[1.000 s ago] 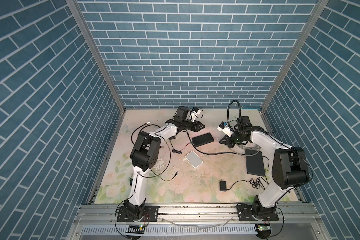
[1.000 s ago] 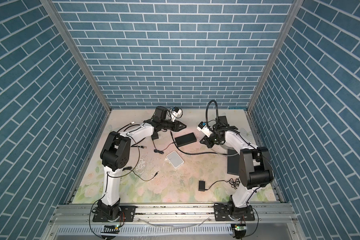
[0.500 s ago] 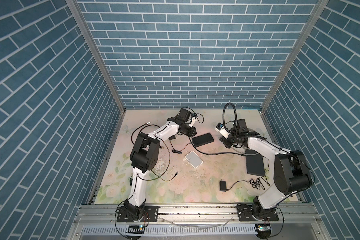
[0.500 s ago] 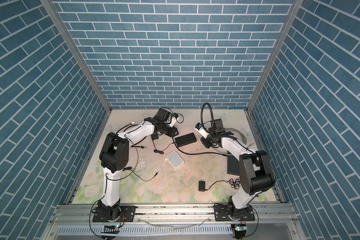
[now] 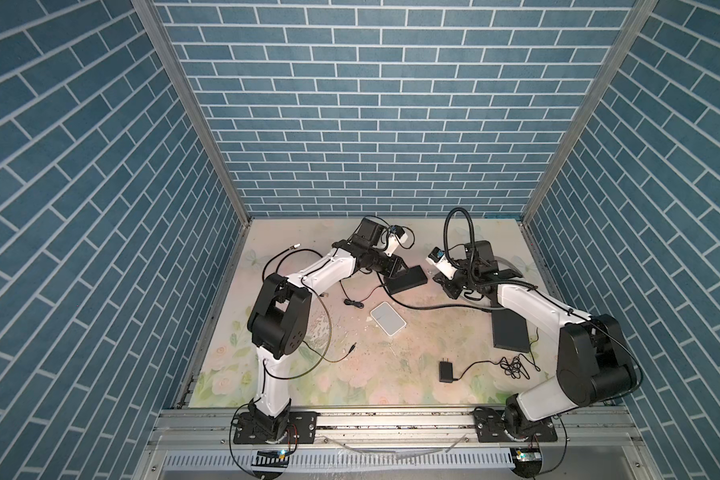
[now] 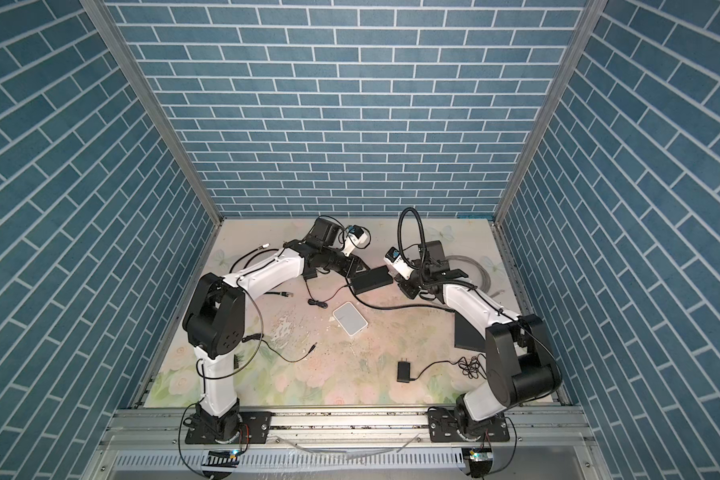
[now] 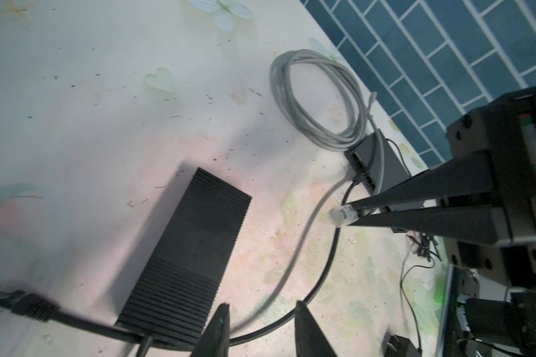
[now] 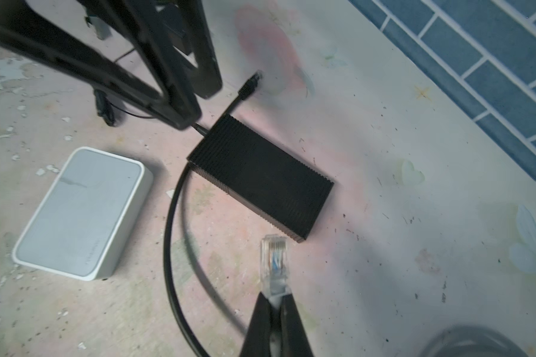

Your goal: Insert the plug into the switch port

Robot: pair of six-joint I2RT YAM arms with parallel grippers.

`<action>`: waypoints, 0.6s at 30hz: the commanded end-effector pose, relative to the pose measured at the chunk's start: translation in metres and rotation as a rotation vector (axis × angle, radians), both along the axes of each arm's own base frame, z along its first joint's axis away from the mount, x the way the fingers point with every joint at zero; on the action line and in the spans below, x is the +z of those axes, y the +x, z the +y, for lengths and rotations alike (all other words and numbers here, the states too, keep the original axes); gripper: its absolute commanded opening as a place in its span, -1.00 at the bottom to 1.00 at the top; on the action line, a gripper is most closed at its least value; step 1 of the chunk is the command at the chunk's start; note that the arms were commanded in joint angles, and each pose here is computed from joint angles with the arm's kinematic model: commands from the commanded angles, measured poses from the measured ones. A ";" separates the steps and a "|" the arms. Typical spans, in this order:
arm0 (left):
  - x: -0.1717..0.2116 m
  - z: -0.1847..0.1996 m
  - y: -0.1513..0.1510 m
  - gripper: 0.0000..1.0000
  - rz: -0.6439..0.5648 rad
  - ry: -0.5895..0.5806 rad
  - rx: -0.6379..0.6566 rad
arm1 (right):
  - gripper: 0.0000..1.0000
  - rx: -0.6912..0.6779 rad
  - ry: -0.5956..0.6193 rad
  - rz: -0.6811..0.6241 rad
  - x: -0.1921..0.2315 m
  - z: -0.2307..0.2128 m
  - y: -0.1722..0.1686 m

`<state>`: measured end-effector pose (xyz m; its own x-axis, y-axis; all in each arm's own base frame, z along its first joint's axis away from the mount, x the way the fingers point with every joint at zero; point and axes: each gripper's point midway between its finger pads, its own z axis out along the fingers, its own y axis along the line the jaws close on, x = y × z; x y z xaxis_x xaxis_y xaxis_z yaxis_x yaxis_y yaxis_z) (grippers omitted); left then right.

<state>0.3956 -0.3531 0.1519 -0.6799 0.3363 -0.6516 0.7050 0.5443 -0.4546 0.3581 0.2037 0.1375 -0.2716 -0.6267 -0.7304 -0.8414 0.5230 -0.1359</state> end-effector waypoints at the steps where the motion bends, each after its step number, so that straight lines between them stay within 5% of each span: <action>1: 0.021 -0.012 -0.009 -0.26 0.004 -0.097 -0.042 | -1.00 0.030 0.073 -0.024 0.017 0.009 -0.009; 18: 0.060 -0.034 -0.021 -0.26 0.118 -0.416 -0.051 | -1.00 0.055 0.031 -0.130 0.028 0.020 -0.020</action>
